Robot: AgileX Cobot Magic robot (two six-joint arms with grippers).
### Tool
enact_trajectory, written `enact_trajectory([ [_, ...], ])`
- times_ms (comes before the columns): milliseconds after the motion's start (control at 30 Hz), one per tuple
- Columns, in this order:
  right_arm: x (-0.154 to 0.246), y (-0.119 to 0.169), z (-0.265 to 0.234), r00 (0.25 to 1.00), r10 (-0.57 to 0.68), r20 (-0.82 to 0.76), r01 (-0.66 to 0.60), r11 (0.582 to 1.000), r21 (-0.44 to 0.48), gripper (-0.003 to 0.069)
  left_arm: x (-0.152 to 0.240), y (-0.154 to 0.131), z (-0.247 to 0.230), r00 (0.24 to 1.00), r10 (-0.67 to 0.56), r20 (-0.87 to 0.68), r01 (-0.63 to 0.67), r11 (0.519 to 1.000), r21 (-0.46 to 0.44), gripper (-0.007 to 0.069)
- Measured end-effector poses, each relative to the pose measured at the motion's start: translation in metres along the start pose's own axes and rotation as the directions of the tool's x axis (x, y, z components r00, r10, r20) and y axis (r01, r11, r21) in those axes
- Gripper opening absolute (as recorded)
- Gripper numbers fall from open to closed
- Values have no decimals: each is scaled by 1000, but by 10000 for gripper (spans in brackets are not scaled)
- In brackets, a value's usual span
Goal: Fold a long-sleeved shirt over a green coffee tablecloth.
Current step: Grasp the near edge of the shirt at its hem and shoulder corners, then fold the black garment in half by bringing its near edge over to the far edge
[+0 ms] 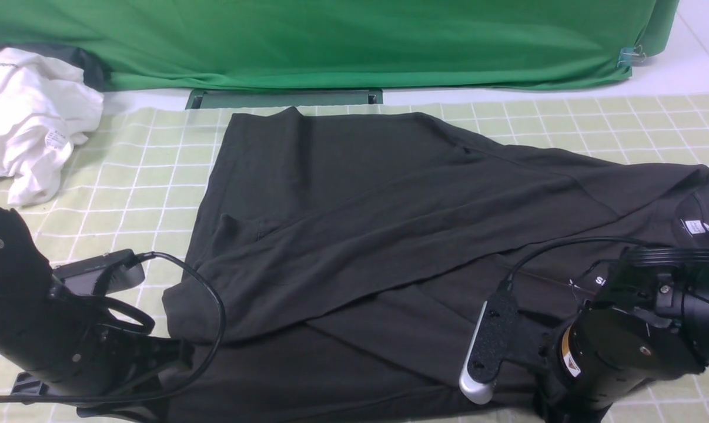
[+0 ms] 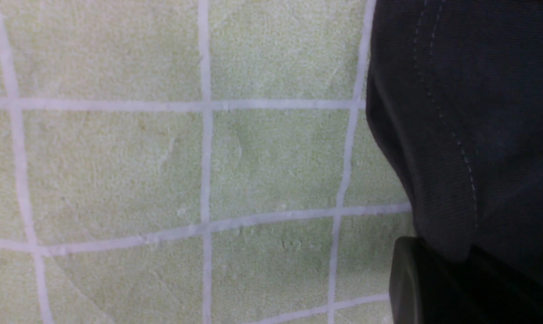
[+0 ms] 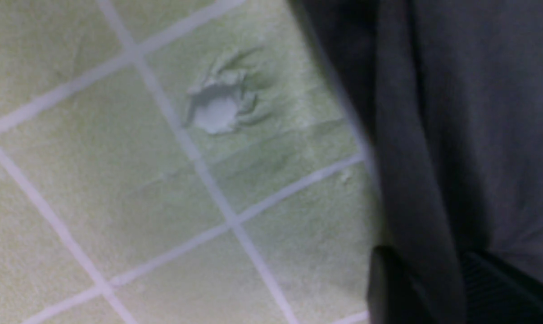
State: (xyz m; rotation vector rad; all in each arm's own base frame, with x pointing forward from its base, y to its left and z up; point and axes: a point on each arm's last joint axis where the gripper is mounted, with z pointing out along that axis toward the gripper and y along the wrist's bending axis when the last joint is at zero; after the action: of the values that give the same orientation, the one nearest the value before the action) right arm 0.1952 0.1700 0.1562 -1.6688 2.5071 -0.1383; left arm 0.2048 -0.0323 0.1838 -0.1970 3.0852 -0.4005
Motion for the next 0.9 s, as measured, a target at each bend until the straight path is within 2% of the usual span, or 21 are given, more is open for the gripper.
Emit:
enact_trajectory([
  [167, -3, -2, -5, 999, 11, -31, -11, 1000, -12, 61, 3, -1, -5, 1000, 9, 1, -9, 1000, 2, 24],
  [267, -3, -2, -7, 998, 15, -58, -16, 1000, -22, 35, 7, -2, -11, 1000, 17, 11, -17, 1000, 8, 24],
  [500, 0, 1, -11, 997, 39, -73, -43, 998, -52, 27, 12, -4, -21, 998, 34, 43, -34, 999, 12, 24],
  [700, 7, 7, -21, 993, 80, -90, -89, 991, -101, 27, 17, -4, -21, 999, 36, 3, -36, 999, 12, 24],
  [900, 43, 31, -22, 980, 117, -162, -148, 971, -188, 27, 31, -2, -26, 998, 55, -25, -55, 998, 6, 24],
])
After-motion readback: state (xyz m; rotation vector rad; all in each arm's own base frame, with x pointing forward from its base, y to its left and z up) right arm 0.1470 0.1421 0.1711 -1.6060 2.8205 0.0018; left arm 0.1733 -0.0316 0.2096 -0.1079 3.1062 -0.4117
